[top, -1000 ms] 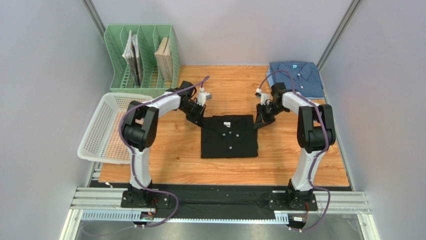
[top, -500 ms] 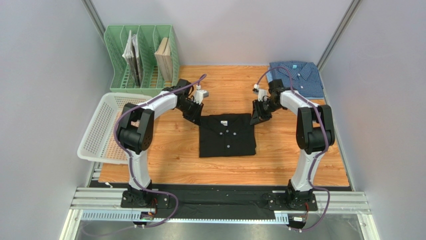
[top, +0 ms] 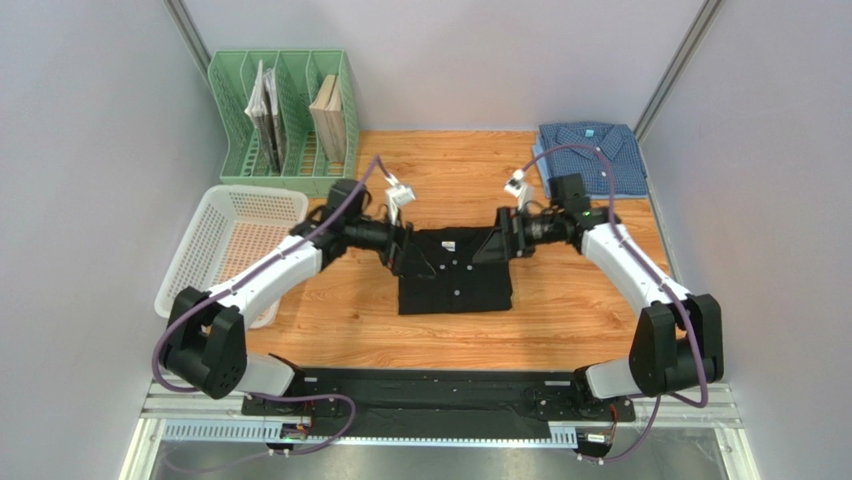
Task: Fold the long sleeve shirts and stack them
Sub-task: Fold the shirt
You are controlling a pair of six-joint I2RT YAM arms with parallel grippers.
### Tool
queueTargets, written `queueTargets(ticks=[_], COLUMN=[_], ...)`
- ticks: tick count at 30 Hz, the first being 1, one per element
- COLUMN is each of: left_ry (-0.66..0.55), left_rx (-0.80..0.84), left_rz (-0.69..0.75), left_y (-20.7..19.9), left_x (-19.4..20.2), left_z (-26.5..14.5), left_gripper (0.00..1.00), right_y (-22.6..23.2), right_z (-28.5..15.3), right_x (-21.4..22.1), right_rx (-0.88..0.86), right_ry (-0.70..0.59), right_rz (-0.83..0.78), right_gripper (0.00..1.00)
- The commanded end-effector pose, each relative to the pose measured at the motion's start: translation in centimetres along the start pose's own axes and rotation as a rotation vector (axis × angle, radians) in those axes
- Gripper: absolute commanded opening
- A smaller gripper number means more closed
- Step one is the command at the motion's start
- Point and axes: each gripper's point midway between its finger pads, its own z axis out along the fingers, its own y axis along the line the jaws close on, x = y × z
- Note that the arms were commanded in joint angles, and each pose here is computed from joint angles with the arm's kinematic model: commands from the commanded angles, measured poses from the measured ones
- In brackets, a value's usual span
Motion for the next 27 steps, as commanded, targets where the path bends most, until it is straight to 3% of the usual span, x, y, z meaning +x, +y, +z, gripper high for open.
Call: queueTargets(ticks=[1, 3, 7, 12, 15, 18, 22, 23, 27], left_ry=[0.097, 0.135, 0.222, 0.211, 0.199, 0.129, 0.059, 0.059, 0.054], left_rx=[0.224, 0.224, 0.129, -0.007, 0.054, 0.130, 0.121, 0.117, 0.059], left_rz=[-0.200, -0.251, -0.467, -0.621, -0.575, -0.363, -0.230, -0.236, -0.319], left_y=[-1.7, -0.5, 5.7, 10.0, 8.4, 5.2, 5.2, 5.5, 9.7], left_x=[4.1, 4.9, 9.5, 12.2, 10.8, 6.3, 0.5, -0.1, -1.2], left_z=[5.1, 6.3, 7.5, 4.7, 3.3, 2.0, 2.6, 3.0, 5.6], left_gripper=[0.99, 0.99, 0.94, 0.92, 0.89, 0.88, 0.87, 0.86, 0.84], right_y=[0.4, -1.7, -5.6, -8.4, -5.4, -2.8, -5.1, -6.3, -9.9], right_z=[4.9, 6.3, 7.0, 4.7, 2.2, 0.6, 1.8, 2.7, 5.1], right_x=[5.1, 6.5, 9.1, 10.4, 7.8, 2.8, -1.7, -2.6, -4.3], right_rx=[-0.206, -0.197, -0.173, -0.126, -0.186, -0.206, -0.155, -0.159, -0.143], right_ry=[0.162, 0.220, 0.316, 0.332, 0.305, 0.186, 0.109, 0.115, 0.107], right_rz=[0.222, 0.293, 0.442, 0.606, 0.499, 0.353, 0.292, 0.318, 0.356], right_gripper=[1.00, 1.00, 0.95, 0.89, 0.84, 0.82, 0.66, 0.58, 0.45])
